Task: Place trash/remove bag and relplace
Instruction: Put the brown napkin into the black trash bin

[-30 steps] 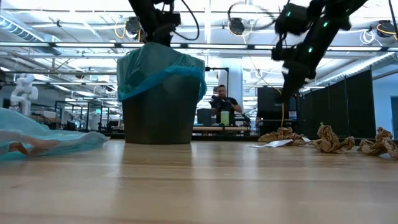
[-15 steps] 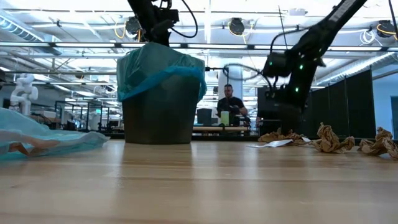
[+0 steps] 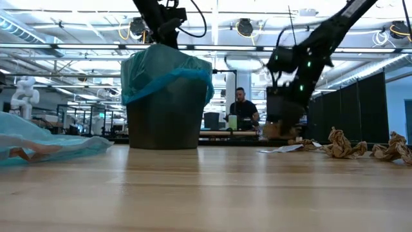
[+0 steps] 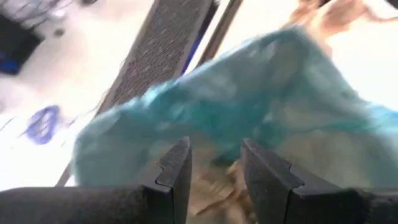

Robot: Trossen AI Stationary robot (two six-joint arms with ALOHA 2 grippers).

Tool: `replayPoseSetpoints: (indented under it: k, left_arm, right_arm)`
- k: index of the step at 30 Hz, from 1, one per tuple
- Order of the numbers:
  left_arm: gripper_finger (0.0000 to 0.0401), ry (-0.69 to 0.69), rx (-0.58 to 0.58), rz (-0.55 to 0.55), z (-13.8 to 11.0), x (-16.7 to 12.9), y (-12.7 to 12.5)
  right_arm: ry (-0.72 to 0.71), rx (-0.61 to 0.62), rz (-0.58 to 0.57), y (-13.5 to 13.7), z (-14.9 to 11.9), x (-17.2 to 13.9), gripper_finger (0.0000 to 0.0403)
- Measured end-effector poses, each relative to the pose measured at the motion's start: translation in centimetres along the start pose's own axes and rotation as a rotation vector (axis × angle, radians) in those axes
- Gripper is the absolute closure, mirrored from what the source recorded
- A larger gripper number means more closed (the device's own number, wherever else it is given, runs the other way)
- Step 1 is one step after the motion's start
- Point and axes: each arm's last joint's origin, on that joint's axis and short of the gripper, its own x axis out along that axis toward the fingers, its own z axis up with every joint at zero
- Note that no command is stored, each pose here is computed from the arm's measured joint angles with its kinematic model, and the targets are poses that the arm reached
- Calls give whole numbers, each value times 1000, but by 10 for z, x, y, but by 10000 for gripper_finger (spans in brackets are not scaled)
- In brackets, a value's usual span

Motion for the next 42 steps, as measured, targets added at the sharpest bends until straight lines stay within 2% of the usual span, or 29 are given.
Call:
replayPoseSetpoints:
  k: [2, 6, 8, 14, 19, 24, 28, 32, 37, 42]
  left_arm:
    - [267, -62, 18, -110, 4, -2, -2]
    - [267, -244, 50, -362, 17, -5, -8]
    - [267, -315, 62, -418, 22, -7, -9]
    - [267, -378, 82, -406, 30, -7, -16]
    - [267, -409, 122, -494, 35, -5, -33]
    - [266, -470, 161, -529, 43, -7, -51]
    - [266, -541, 179, -537, 50, -10, -60]
    - [266, -561, 160, -494, 54, -7, -63]
    - [266, -547, 150, -486, 55, 5, -66]
    - [266, -609, 162, -501, 63, 14, -73]
  right_arm:
    - [-81, 10, 12, 3, 6, -18, 399]
    - [-342, 16, 132, 9, 23, -61, 401]
    - [-468, 11, 191, 13, 28, -81, 401]
    - [-697, 15, 280, 29, 34, -122, 402]
    - [-795, -19, 335, 46, 41, -132, 402]
    - [-865, -10, 366, 54, 47, -136, 403]
    - [-875, -8, 375, 56, 48, -137, 403]
    - [-870, 11, 385, 57, 48, -137, 403]
    - [-873, 5, 395, 59, 48, -137, 403]
    - [-881, 1, 401, 60, 48, -138, 403]
